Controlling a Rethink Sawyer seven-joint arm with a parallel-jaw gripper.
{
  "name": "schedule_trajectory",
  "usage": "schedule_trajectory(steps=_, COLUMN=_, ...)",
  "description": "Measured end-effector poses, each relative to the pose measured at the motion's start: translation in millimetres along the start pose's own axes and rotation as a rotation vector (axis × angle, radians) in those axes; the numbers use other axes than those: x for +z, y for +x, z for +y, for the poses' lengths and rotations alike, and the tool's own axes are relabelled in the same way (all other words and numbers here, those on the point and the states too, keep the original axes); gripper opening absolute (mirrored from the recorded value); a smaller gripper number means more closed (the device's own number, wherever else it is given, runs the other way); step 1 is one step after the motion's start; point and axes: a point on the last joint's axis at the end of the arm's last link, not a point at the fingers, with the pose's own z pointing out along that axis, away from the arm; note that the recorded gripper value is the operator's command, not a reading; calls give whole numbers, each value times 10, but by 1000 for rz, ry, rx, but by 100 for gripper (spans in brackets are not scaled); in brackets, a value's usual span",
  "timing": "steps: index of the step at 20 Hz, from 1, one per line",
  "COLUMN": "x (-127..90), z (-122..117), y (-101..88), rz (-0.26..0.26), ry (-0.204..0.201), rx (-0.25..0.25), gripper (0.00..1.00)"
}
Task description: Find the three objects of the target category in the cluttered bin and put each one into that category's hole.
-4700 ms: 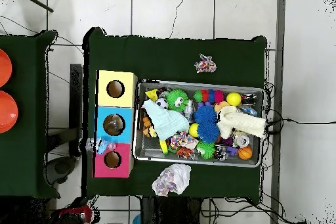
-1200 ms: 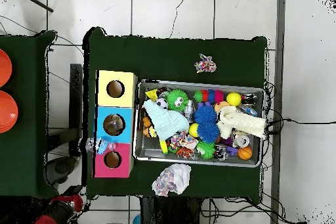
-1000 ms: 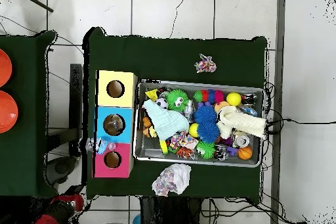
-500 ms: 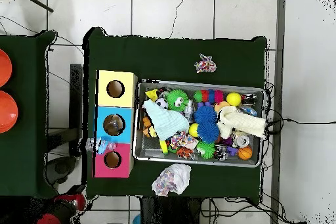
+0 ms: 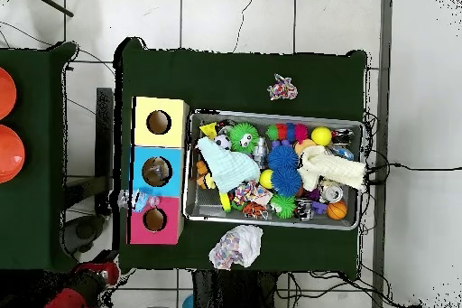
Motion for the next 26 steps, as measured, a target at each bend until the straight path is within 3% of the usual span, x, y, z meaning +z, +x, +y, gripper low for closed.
schedule_trajectory(steps=26, x=85, z=178, y=-226, rz=-29, ry=-12, rx=-10, gripper=0)
